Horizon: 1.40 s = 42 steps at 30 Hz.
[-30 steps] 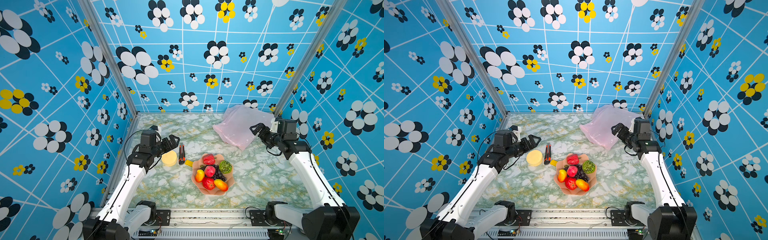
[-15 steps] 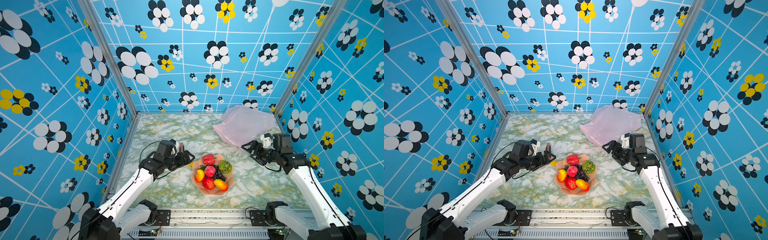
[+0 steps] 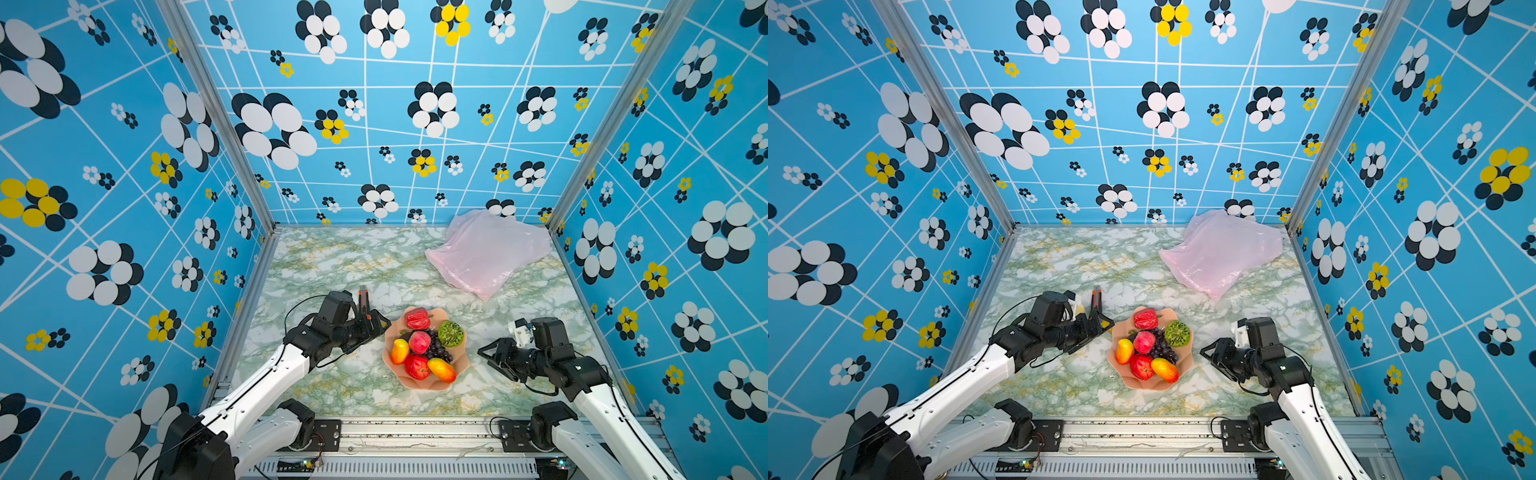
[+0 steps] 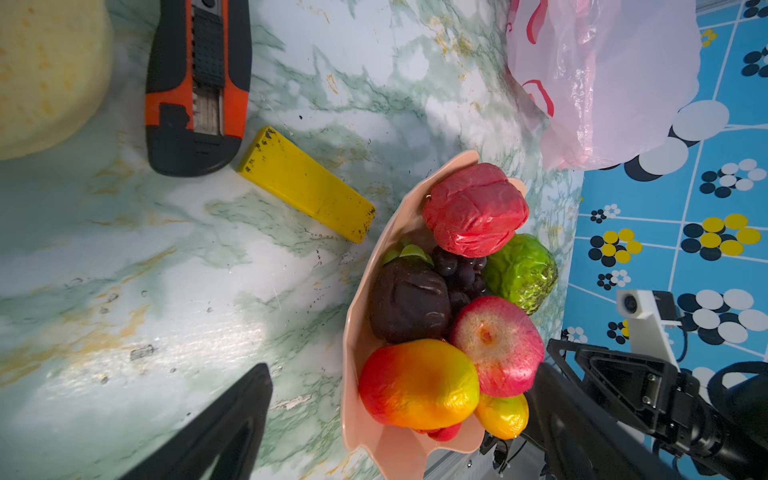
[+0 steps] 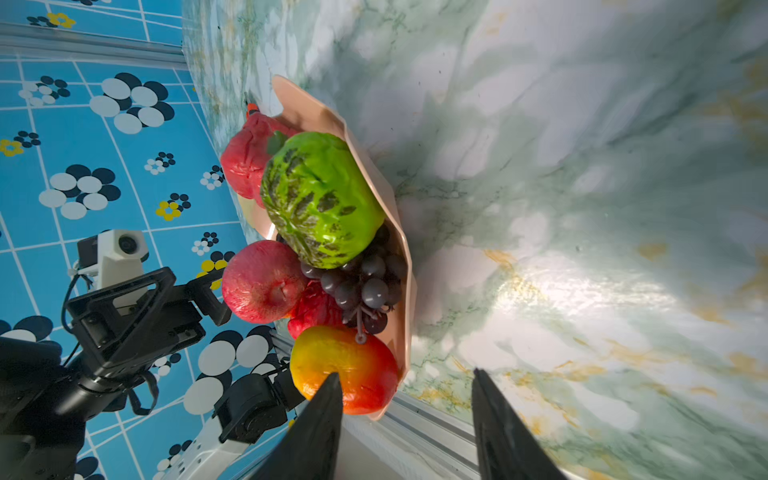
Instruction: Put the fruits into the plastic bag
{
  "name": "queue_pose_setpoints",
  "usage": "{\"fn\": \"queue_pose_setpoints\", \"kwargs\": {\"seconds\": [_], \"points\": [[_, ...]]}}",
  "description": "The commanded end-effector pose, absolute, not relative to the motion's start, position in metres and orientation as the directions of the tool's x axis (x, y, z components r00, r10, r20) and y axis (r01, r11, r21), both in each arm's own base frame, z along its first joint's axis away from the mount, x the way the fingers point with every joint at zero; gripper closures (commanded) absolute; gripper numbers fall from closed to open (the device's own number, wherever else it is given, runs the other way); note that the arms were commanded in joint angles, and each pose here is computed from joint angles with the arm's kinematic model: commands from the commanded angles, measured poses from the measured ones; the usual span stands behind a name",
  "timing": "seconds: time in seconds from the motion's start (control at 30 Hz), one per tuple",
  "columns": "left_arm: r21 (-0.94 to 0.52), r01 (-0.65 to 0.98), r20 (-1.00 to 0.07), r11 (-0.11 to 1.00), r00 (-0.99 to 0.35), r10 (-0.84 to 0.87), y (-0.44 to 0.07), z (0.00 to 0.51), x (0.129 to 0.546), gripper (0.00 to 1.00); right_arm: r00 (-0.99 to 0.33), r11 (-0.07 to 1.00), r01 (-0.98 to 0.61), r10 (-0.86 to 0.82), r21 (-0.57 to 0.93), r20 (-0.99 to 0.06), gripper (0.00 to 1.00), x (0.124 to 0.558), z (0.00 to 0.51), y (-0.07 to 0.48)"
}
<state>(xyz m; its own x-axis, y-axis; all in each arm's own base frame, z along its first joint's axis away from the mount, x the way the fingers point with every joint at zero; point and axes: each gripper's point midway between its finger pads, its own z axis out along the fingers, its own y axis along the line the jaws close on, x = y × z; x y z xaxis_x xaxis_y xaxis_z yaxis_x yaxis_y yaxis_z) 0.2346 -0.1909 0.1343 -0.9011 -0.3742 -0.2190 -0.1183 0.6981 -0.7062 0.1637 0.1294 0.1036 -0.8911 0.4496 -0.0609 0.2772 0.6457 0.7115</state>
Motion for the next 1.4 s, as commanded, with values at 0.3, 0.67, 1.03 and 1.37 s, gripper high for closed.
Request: {"fn": "queue_pose_setpoints", "kwargs": {"seconds": [0.3, 0.67, 1.03, 1.37], "points": [[-0.724, -0.118, -0.223, 0.680, -0.893, -0.392, -0.198, 0.136, 0.240, 0.01, -0.920, 0.654, 0.250, 0.391, 0.714, -0.036, 0.58, 0.164, 0.095, 0.153], [-0.721, -0.121, -0.218, 0.683, -0.895, -0.389, -0.199, 0.132, 0.240, 0.01, -0.937, 0.704, 0.244, 0.349, 0.667, -0.026, 0.65, 0.169, 0.078, 0.165], [-0.722, -0.118, -0.217, 0.682, -0.897, -0.385, -0.200, 0.132, 0.242, 0.01, -0.943, 0.736, 0.230, 0.331, 0.636, -0.042, 0.75, 0.179, 0.078, 0.169], [-0.708, -0.109, -0.226, 0.698, -0.901, -0.370, -0.198, 0.128, 0.239, 0.01, -0.948, 0.754, 0.226, 0.315, 0.617, -0.038, 0.88, 0.183, 0.076, 0.174]]}}
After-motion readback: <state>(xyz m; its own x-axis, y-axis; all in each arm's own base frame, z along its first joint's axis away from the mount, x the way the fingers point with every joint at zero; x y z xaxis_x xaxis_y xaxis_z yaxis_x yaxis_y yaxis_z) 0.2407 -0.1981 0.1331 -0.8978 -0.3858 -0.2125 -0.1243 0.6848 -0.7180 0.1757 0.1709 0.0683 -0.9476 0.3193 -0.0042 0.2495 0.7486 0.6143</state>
